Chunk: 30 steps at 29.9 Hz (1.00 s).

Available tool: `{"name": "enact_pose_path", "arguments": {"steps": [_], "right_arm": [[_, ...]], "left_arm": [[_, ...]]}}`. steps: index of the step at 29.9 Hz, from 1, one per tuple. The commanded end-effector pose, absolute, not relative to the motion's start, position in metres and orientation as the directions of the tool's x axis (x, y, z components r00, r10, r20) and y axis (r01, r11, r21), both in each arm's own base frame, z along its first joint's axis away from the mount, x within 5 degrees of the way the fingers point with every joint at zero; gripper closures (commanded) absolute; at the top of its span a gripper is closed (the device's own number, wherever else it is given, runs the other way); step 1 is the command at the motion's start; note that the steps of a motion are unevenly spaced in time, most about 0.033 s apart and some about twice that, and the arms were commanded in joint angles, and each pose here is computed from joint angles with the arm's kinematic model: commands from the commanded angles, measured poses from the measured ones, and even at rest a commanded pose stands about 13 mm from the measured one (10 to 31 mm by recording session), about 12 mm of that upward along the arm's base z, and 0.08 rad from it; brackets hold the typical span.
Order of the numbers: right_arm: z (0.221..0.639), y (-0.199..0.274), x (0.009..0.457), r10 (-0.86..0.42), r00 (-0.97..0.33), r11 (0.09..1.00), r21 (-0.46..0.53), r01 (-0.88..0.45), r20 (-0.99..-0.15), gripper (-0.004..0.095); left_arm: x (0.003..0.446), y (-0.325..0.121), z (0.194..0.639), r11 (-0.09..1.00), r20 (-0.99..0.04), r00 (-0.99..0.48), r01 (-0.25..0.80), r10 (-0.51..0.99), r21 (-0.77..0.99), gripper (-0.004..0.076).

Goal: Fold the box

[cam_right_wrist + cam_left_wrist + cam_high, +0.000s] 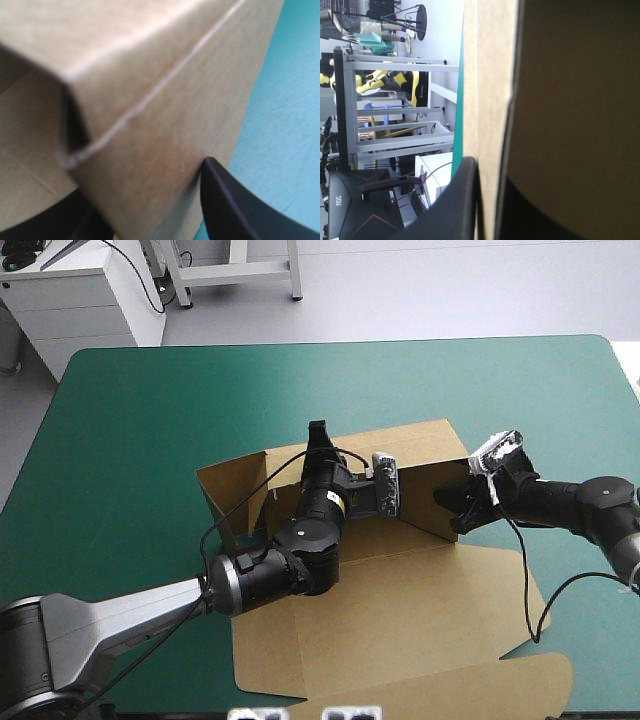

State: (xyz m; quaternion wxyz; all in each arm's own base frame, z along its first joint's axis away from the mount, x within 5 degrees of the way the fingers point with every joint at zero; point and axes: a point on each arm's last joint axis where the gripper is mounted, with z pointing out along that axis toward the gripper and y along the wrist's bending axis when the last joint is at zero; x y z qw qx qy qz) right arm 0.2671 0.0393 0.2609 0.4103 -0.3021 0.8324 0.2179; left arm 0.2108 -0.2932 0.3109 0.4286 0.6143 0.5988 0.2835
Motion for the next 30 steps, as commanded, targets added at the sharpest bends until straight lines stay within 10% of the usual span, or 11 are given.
{"name": "enact_pose_path", "arguments": {"steps": [1,8,25,30], "right_arm": [[0.283,0.057,0.268,-0.249,-0.418,0.715,0.126,-0.688,-0.873,0.0484],[0.283,0.06,0.274,-0.256,-0.404,0.771,0.067,-0.634,-0.878,0.0929],[0.279,0.065,0.273,-0.187,-0.512,0.809,0.164,-0.565,-0.839,0.0907],[0.278,0.072,0.276,-0.141,-0.531,0.856,0.166,-0.489,-0.836,0.0907]], "left_arm": [[0.2,-0.303,0.332,0.138,-0.29,0.243,0.498,0.926,0.856,0.0732],[0.2,-0.303,0.332,0.14,-0.291,0.238,0.5,0.927,0.854,0.0732],[0.201,-0.301,0.333,0.24,-0.372,0.173,0.509,0.912,0.826,0.0727],[0.201,-0.303,0.333,0.234,-0.375,0.195,0.509,0.906,0.828,0.0617]]}}
